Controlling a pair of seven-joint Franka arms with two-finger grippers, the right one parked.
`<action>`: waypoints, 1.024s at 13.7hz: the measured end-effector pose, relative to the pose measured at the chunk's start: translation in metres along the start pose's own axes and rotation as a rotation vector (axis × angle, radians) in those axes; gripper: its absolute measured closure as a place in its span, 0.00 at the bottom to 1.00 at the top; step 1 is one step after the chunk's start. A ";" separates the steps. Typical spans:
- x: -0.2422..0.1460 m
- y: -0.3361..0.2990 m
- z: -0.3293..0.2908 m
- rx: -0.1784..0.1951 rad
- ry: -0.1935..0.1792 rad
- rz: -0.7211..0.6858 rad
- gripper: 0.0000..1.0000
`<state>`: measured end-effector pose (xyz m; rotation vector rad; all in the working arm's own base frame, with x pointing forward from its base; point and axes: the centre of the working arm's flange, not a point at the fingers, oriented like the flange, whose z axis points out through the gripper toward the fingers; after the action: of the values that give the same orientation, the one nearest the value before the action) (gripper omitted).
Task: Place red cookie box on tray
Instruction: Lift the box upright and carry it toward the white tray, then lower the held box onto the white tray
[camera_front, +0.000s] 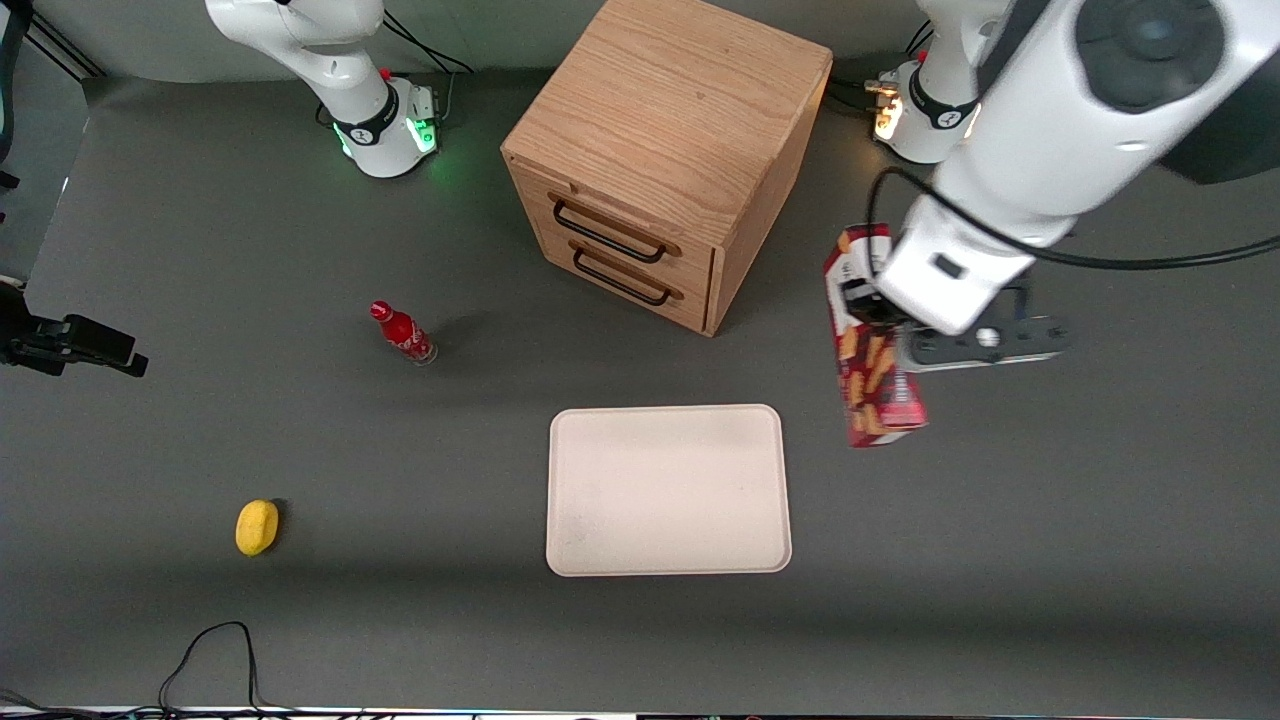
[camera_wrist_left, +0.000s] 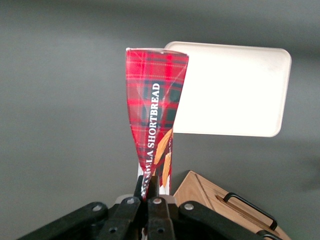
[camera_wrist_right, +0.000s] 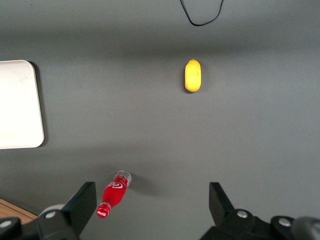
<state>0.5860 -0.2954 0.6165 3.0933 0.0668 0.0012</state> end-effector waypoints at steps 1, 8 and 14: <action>-0.003 0.014 0.007 0.004 0.002 0.056 0.97; 0.003 0.047 0.056 0.012 -0.033 0.126 0.97; 0.062 0.053 0.182 0.027 0.009 0.016 0.97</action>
<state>0.6507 -0.3544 0.4373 3.1208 0.0431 0.0147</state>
